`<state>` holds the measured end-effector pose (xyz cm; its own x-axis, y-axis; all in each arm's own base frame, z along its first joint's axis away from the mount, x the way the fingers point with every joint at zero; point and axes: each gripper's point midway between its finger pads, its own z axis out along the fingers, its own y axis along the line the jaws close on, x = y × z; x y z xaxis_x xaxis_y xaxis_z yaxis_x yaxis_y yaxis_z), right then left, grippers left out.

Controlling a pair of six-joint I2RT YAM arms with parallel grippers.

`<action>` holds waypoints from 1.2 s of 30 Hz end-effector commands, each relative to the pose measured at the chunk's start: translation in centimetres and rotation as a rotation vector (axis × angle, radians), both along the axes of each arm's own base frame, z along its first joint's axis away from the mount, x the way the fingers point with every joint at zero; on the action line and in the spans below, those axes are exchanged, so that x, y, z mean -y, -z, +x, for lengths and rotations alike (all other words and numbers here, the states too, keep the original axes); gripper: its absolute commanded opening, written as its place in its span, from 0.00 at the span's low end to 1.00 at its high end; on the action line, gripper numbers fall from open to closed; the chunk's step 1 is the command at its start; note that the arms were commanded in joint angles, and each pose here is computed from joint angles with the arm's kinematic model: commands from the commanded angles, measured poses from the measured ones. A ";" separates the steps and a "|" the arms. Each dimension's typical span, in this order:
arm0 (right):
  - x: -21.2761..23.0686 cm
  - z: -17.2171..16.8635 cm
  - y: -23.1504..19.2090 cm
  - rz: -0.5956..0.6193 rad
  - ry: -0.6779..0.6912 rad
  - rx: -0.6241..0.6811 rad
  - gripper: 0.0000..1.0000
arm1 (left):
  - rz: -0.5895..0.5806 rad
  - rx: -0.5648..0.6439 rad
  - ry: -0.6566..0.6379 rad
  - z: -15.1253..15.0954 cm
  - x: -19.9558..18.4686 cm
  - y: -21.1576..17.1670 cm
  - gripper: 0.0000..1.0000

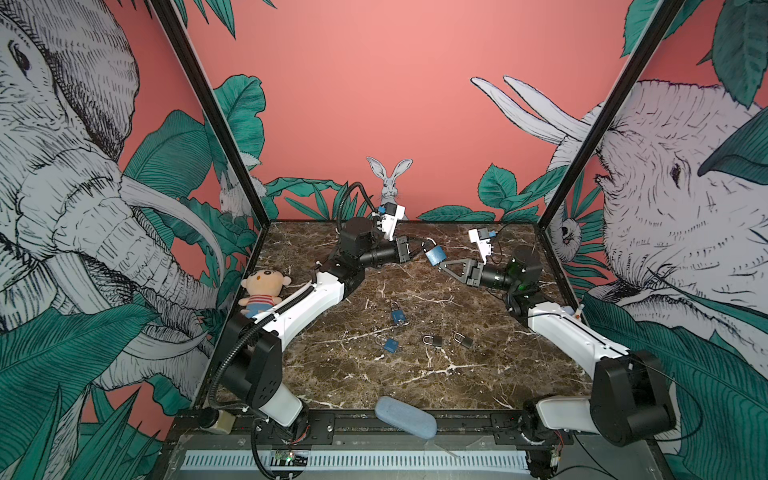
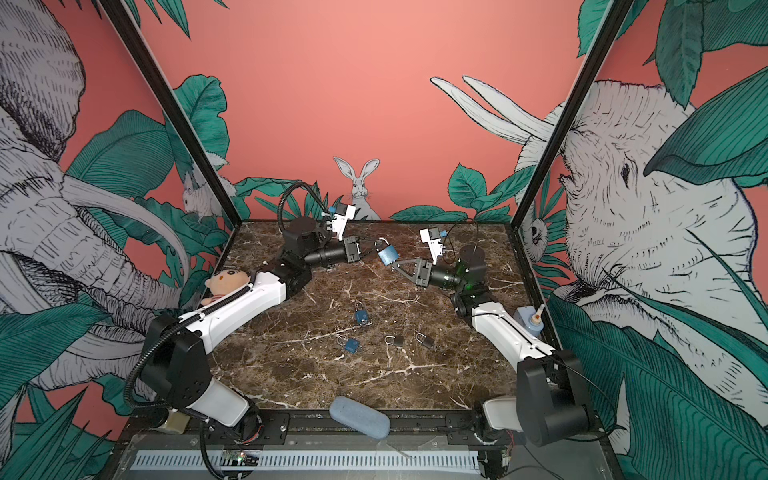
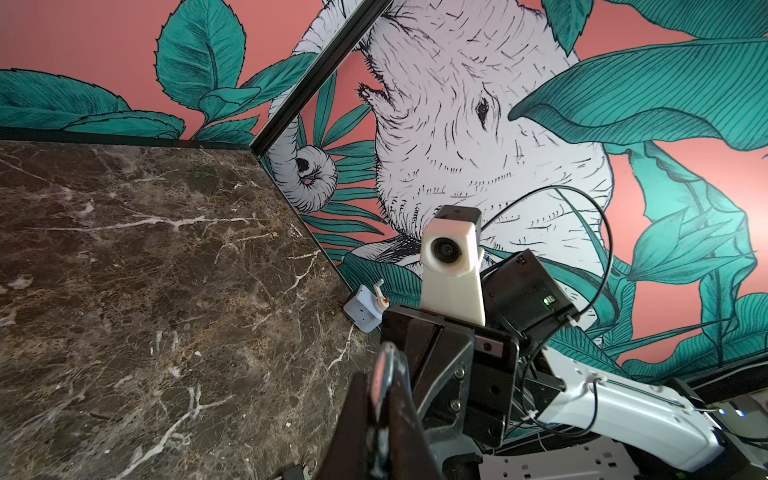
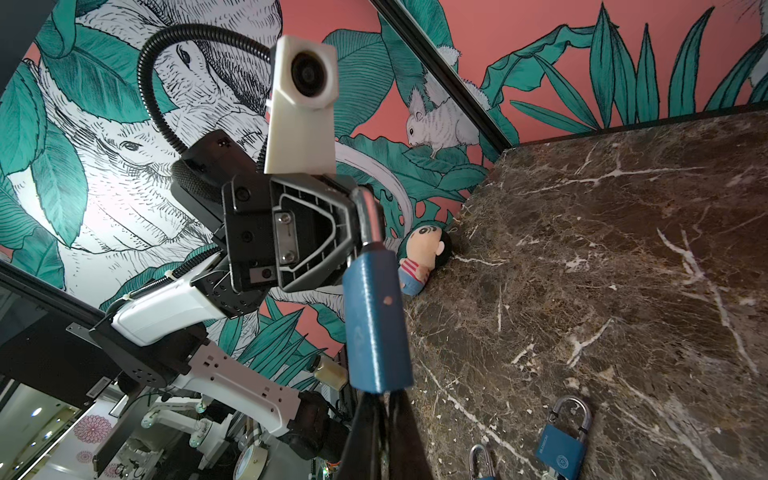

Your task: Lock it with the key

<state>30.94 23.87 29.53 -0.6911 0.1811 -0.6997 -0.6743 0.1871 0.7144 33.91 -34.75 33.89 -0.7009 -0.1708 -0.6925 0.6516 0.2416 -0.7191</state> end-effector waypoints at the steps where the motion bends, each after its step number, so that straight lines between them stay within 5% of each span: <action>1: 0.1 -0.4 0.1 -0.013 0.008 0.012 0.00 | -0.088 0.119 -0.050 0.8 -1.4 -4.4 0.00; 36: 1.7 -0.9 1.6 -0.050 0.064 -0.010 0.00 | -0.119 0.145 -0.115 2.4 -5.6 -6.5 0.00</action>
